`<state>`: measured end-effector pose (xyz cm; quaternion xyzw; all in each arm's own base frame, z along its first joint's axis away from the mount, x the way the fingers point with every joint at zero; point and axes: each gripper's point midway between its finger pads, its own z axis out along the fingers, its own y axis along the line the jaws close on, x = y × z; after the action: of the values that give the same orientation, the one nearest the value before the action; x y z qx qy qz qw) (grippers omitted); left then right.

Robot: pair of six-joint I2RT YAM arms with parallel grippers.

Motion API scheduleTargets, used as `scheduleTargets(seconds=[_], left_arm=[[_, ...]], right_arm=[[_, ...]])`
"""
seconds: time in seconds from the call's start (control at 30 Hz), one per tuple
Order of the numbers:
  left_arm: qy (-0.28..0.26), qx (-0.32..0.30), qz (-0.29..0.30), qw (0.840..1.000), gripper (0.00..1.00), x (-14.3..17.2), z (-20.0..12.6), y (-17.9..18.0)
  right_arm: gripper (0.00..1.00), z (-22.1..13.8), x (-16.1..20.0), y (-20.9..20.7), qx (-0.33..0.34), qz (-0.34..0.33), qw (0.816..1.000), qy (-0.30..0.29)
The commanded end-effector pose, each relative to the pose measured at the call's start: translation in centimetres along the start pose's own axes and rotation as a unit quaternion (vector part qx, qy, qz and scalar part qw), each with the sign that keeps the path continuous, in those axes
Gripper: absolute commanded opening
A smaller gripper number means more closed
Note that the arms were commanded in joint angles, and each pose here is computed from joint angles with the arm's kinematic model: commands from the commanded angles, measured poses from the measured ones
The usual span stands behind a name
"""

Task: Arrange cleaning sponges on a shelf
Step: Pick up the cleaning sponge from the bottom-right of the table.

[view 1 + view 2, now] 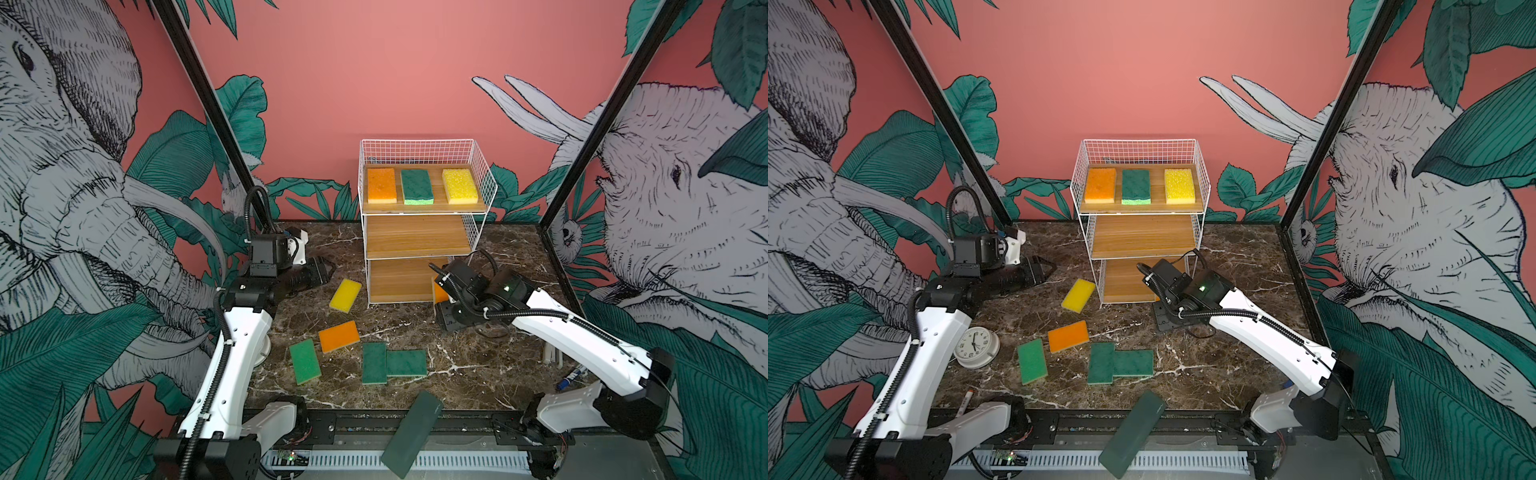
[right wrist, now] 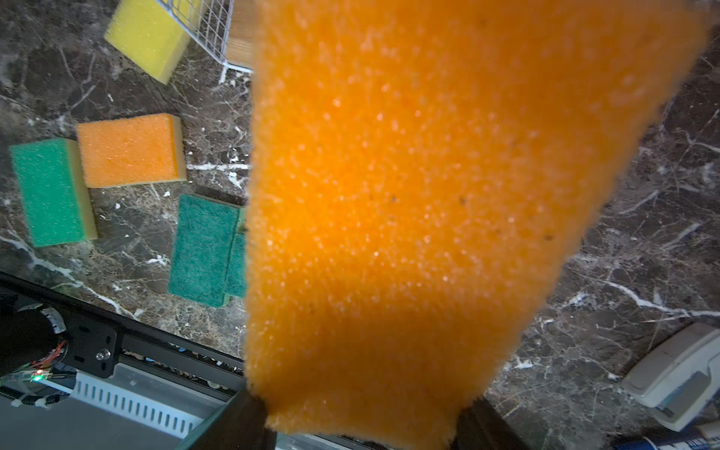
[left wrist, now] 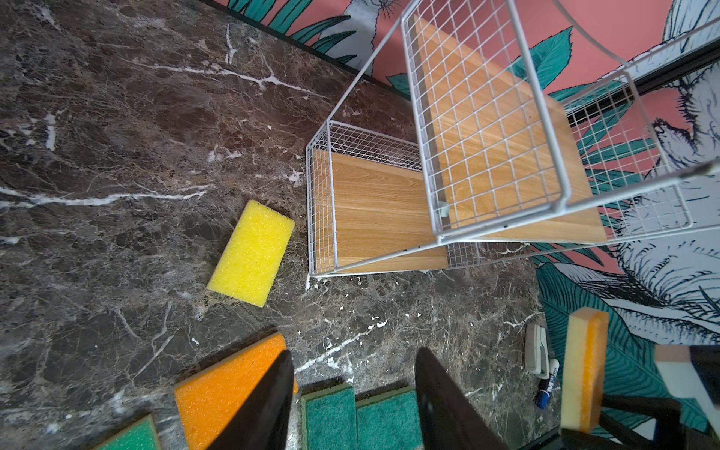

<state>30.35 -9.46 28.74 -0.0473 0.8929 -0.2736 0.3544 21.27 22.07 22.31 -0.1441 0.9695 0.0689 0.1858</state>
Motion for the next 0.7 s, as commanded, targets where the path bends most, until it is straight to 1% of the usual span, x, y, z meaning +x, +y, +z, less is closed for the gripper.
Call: scheduleTargets(seconds=[0.0,0.2,0.4,0.67], left_arm=[[-0.014,0.006,0.006,1.0,0.52,-0.5,-0.5,-0.3],[-0.015,0.005,0.006,1.0,0.52,-0.4,-0.3,-0.1],[-0.016,0.009,0.006,1.0,0.52,-0.4,-0.2,-0.2],[-0.018,0.014,0.008,1.0,0.52,-0.4,-0.2,-0.3]], right_arm=[[0.64,-1.2,-0.9,-1.6,0.021,-0.019,1.0,-0.007],[0.64,-2.2,-2.9,-2.1,0.029,-0.03,0.999,-0.024],[0.64,-2.0,-4.3,-2.9,0.043,-0.034,0.998,-0.022],[0.63,-2.2,-6.5,-3.8,0.057,-0.03,0.997,-0.04]])
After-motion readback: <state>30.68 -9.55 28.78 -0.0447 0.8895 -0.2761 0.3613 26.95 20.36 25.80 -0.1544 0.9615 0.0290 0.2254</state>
